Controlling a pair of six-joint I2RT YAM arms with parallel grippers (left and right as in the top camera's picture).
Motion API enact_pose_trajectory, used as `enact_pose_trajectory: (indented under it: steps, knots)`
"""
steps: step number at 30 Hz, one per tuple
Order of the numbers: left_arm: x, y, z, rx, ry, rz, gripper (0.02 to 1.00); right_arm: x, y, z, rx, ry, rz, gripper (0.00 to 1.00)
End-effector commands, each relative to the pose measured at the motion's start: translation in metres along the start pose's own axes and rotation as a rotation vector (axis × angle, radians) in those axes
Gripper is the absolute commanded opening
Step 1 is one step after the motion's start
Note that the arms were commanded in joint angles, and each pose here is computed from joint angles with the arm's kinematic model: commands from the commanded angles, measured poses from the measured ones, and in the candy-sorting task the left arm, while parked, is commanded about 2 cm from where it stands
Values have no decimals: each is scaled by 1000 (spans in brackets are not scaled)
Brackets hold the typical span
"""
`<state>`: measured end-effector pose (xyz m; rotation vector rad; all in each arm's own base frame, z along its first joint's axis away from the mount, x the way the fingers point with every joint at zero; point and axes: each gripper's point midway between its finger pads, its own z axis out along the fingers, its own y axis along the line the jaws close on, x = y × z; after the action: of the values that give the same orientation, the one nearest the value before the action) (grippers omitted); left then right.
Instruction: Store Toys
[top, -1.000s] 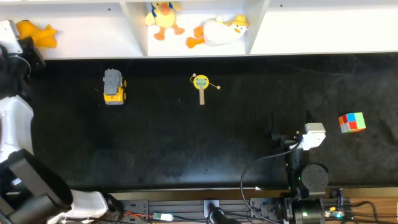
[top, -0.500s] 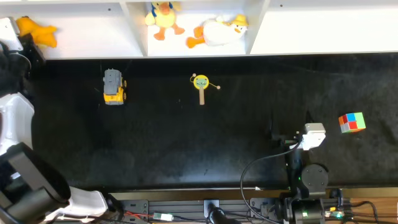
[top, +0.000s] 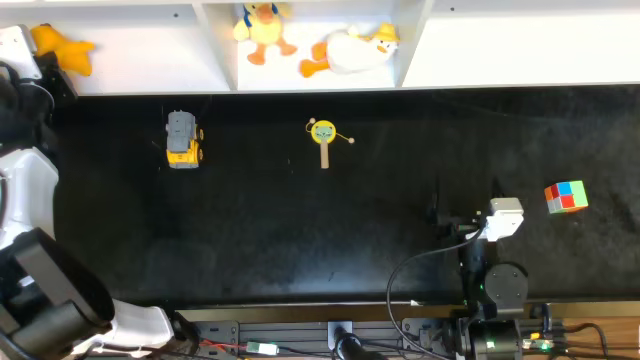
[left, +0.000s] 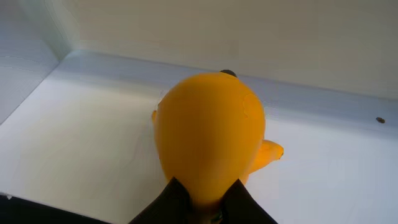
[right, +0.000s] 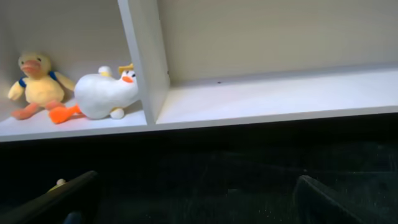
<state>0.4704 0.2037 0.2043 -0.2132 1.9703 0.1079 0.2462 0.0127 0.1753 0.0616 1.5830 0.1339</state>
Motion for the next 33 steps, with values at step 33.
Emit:
enact_pose_trajectory:
  steps: [33]
  knots:
    - [6, -5, -15, 13, 70, -18, 102, 4, 2, 0, -11, 1, -3, 996]
